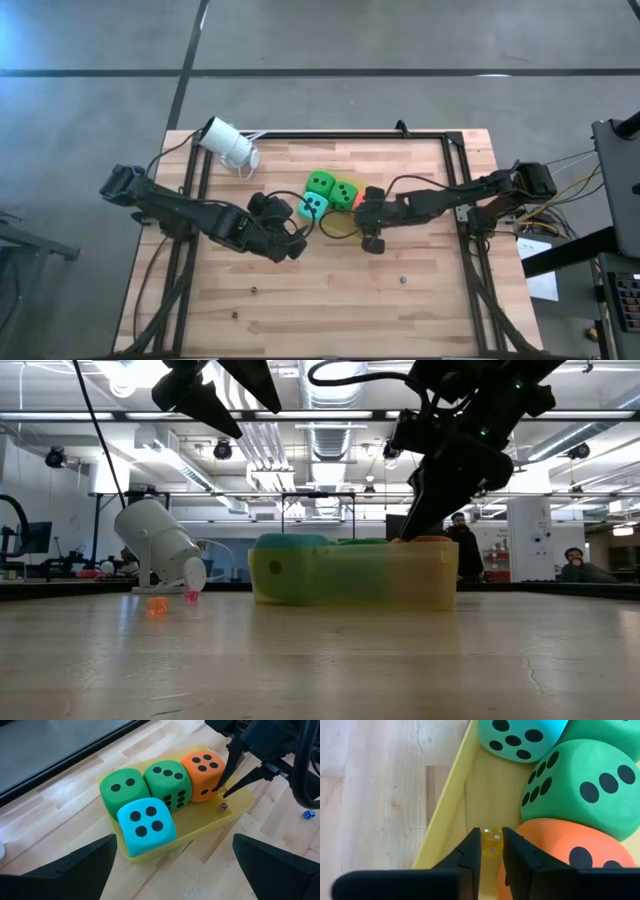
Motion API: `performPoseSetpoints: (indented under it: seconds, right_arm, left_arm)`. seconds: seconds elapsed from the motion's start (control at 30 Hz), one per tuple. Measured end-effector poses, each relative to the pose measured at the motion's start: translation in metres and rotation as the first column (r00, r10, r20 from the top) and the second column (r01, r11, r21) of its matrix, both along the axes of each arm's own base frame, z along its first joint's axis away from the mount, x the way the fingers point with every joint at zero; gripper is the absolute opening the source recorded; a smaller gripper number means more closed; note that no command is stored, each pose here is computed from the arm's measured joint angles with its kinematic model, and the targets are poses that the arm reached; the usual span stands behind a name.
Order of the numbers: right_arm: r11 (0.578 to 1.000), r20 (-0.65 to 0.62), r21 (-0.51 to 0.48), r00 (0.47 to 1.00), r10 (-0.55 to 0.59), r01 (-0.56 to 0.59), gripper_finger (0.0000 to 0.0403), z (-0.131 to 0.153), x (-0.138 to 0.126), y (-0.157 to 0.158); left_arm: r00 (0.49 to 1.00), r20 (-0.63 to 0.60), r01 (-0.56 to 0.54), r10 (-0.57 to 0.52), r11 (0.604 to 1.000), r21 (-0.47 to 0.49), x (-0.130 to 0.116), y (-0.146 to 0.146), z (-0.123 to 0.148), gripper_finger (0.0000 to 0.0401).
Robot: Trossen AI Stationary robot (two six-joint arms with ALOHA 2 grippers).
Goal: Pick & Place Dice
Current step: Put the small yellow dice into the yellow bin
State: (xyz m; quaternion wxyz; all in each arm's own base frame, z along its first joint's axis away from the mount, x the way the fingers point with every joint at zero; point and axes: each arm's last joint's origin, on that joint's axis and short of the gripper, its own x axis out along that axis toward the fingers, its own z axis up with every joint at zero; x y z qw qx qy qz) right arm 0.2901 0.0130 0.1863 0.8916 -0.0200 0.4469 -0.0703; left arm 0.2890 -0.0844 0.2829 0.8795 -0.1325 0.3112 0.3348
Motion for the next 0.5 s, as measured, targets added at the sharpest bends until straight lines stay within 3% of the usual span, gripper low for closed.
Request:
performPoseSetpoints:
  seconds: [0.17, 0.5]
  right_arm:
    - [1.0, 0.006, 0.001, 1.0, 0.0, 0.0, 0.0052, 0.0004, 0.0005, 0.0]
    - [1.0, 0.024, 0.001, 1.0, 0.0, 0.0, 0.0174, 0.0016, 0.0017, 0.0001]
  left_arm:
    - [1.0, 0.0, 0.0, 0.0, 1.0, 0.0, 0.0, 0.0, 0.0001, 0.04]
    - [1.0, 0.0, 0.0, 0.0, 1.0, 0.0, 0.0, 0.0, 0.0001, 0.04]
